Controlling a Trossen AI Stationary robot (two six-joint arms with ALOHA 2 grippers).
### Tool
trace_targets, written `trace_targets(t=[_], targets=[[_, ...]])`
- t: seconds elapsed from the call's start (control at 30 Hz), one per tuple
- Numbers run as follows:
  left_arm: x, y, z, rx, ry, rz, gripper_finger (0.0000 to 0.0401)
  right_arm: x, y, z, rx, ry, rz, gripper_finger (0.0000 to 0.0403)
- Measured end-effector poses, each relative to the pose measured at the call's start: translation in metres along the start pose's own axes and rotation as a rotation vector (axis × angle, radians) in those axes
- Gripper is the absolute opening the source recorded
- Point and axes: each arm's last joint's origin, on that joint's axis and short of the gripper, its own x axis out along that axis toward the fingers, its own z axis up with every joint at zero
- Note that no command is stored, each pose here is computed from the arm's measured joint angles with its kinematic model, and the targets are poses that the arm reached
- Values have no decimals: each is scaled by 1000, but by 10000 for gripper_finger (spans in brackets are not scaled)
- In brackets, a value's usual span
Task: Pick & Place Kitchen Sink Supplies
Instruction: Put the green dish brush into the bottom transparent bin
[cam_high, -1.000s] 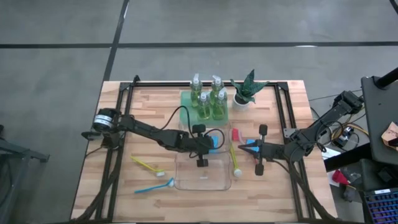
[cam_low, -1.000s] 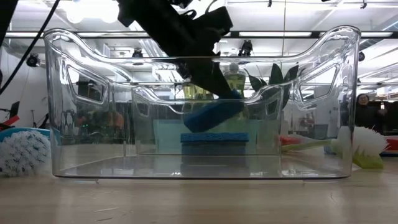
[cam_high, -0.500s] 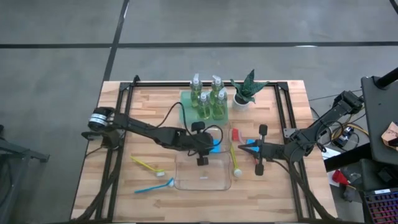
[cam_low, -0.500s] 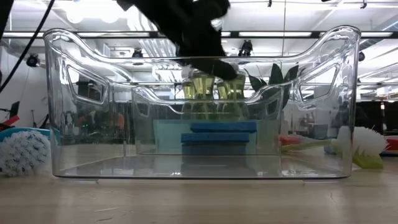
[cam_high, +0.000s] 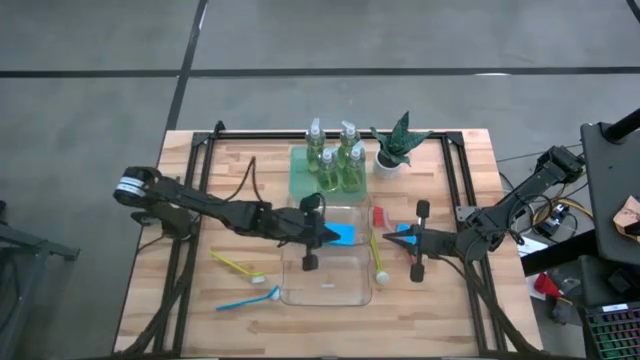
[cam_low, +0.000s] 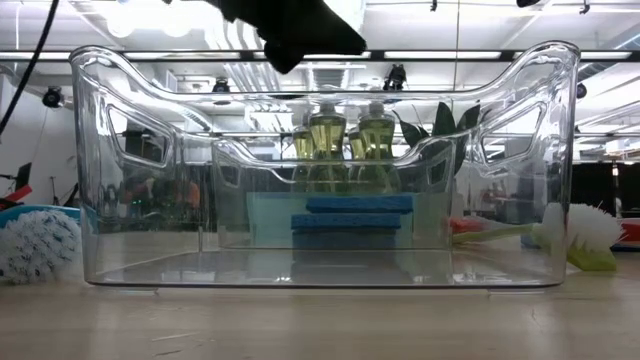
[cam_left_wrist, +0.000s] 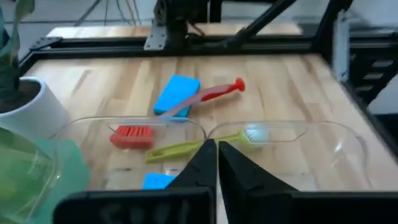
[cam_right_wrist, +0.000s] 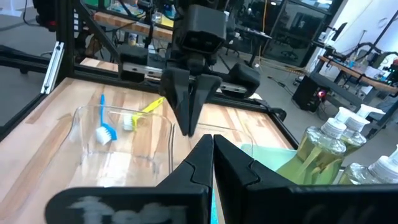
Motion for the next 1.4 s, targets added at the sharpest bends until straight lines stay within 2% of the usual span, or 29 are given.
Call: trace_targets(t=[0.3, 0.43, 0.6, 0.77, 0.87, 1.03, 1.27, 1.4], targets=[[-46, 10, -33, -60, -191, -27, 6, 0, 0, 0, 3, 2, 0, 8], [-71, 16, -50, -131, -197, -35, 1, 0, 0, 0, 1, 2, 0, 8], [-103, 16, -66, -154, -244, -65, 1, 0, 0, 0, -3, 2, -1, 8], [-120, 14, -90, -212, -222, -86, 1, 1, -1, 0, 2, 2, -4, 8], [-124, 8, -102, -251, -140, -116, 0, 1, -1, 0, 1, 2, -4, 8], [-133, -3, -114, -274, 74, -135, 0, 1, -1, 0, 1, 2, -5, 8], [-150, -12, -110, -291, 351, -77, 0, 2, -3, 0, -3, 4, -17, 8], [-152, -13, -122, -402, 531, 23, 0, 3, -4, 0, -1, 5, -24, 8]])
